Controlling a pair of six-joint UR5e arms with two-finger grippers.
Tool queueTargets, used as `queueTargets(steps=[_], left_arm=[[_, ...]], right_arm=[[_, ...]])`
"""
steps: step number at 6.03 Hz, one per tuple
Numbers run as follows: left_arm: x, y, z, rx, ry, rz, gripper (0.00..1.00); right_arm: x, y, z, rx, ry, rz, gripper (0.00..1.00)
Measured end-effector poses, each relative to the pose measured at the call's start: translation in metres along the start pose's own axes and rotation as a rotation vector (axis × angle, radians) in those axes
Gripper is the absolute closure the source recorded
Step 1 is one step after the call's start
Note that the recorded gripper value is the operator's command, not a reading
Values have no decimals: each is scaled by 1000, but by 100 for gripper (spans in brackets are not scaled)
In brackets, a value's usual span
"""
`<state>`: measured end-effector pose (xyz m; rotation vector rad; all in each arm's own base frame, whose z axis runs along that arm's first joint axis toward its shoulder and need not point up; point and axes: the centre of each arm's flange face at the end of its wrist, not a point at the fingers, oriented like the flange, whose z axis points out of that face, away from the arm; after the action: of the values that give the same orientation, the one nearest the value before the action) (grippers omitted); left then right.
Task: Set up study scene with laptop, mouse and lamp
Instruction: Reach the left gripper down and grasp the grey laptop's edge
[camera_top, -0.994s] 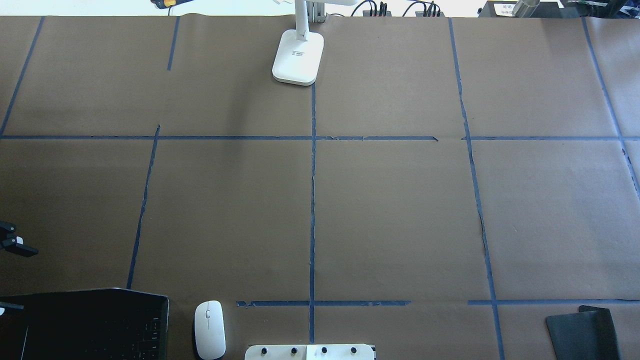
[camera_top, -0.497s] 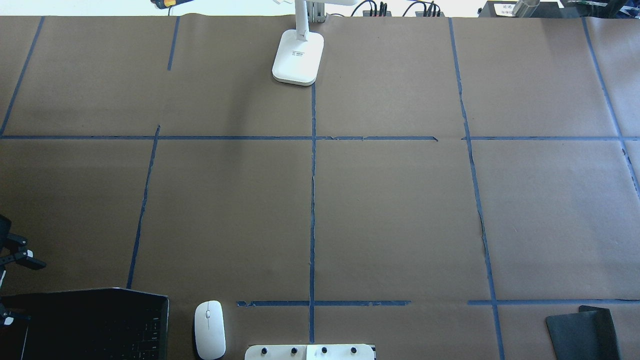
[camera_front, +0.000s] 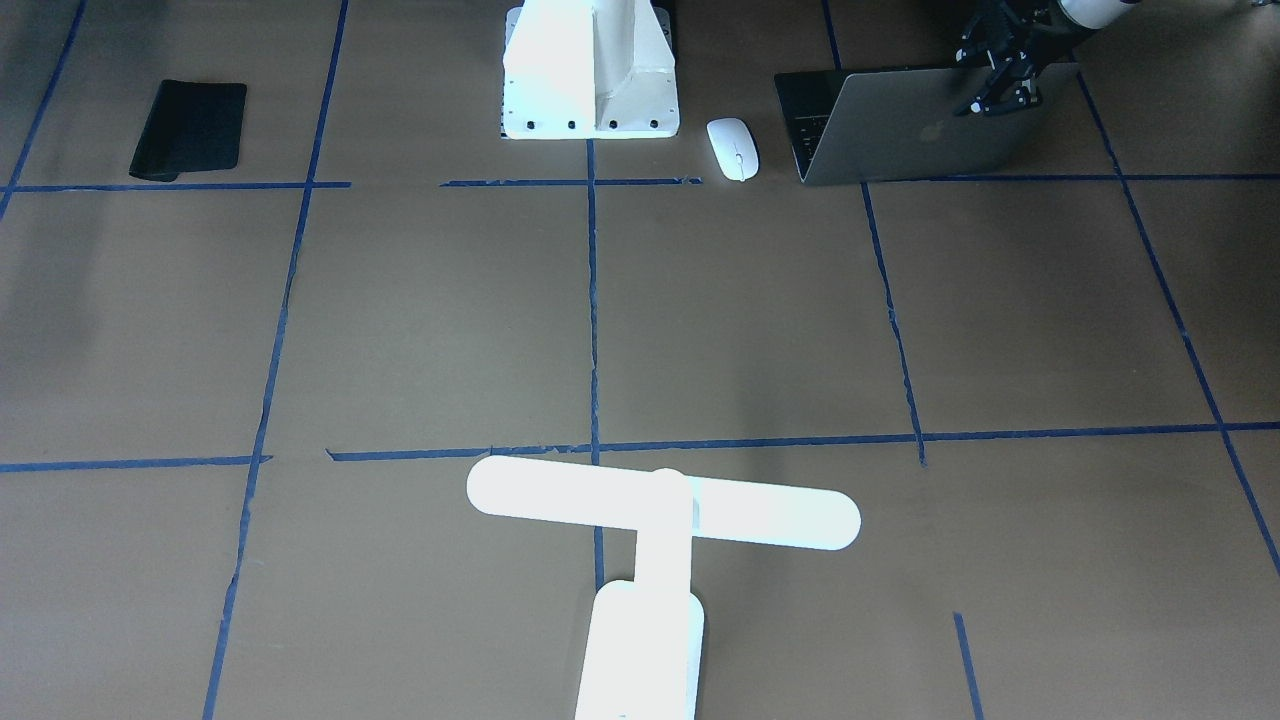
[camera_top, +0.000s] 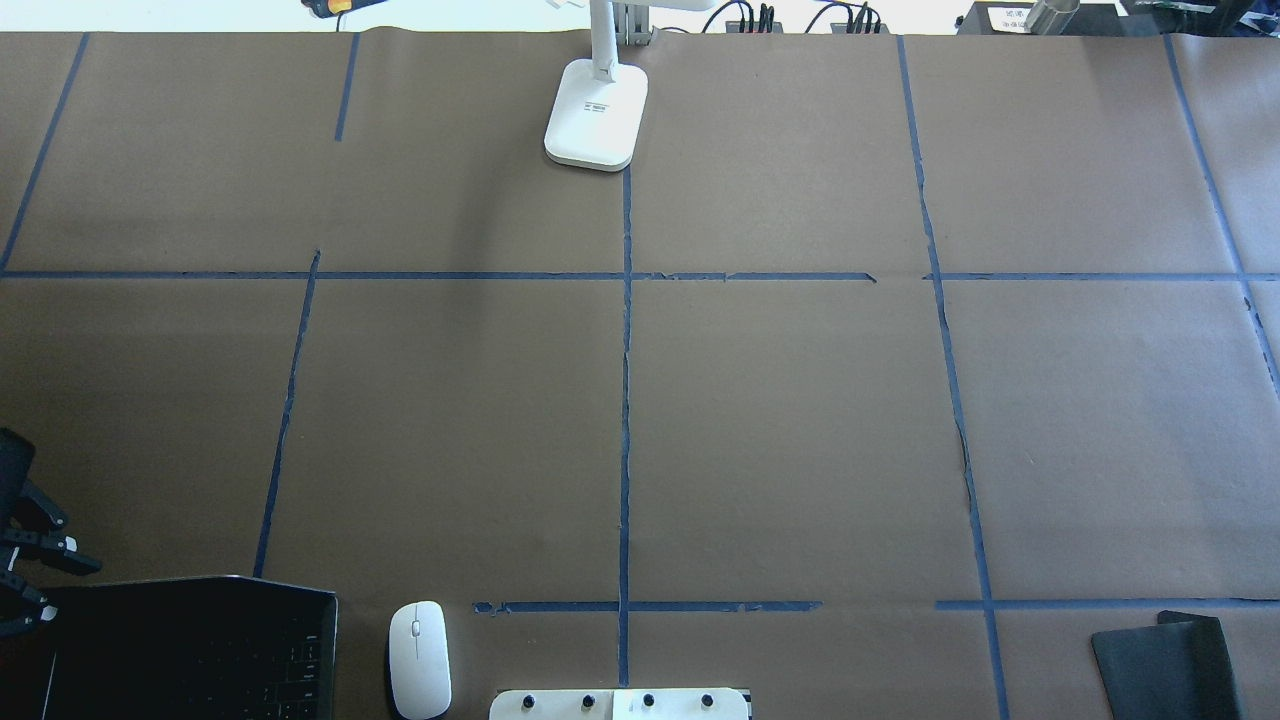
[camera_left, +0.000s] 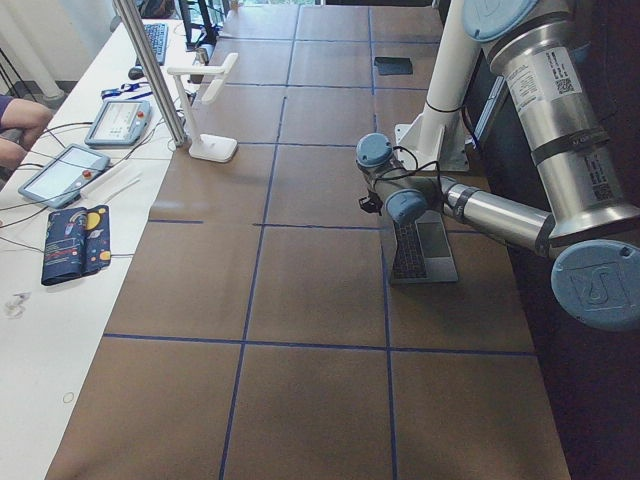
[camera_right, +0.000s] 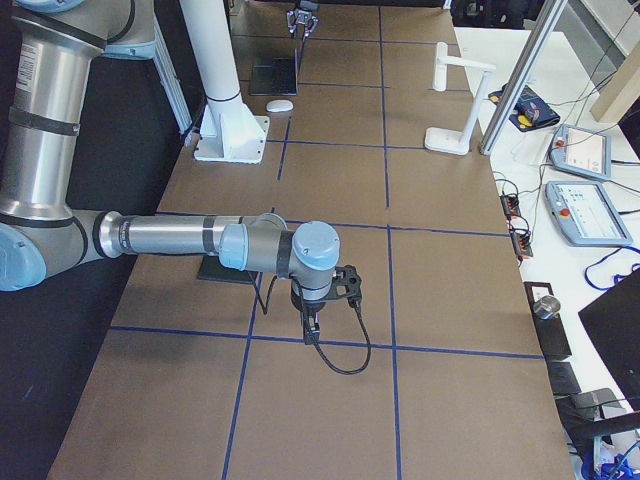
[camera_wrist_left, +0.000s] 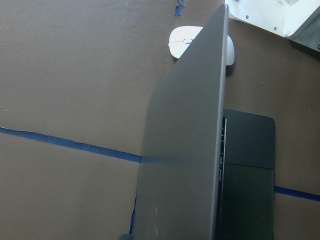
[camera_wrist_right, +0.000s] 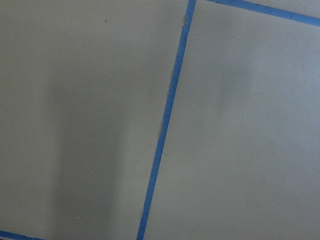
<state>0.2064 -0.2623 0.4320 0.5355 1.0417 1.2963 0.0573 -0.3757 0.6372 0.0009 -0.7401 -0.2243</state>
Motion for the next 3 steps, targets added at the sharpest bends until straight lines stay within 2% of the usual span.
queueTargets(steps=[3], left_arm=[[-2, -17, -6, 34, -11, 34, 100]], right_arm=[[0, 0, 0, 0, 0, -1, 0]])
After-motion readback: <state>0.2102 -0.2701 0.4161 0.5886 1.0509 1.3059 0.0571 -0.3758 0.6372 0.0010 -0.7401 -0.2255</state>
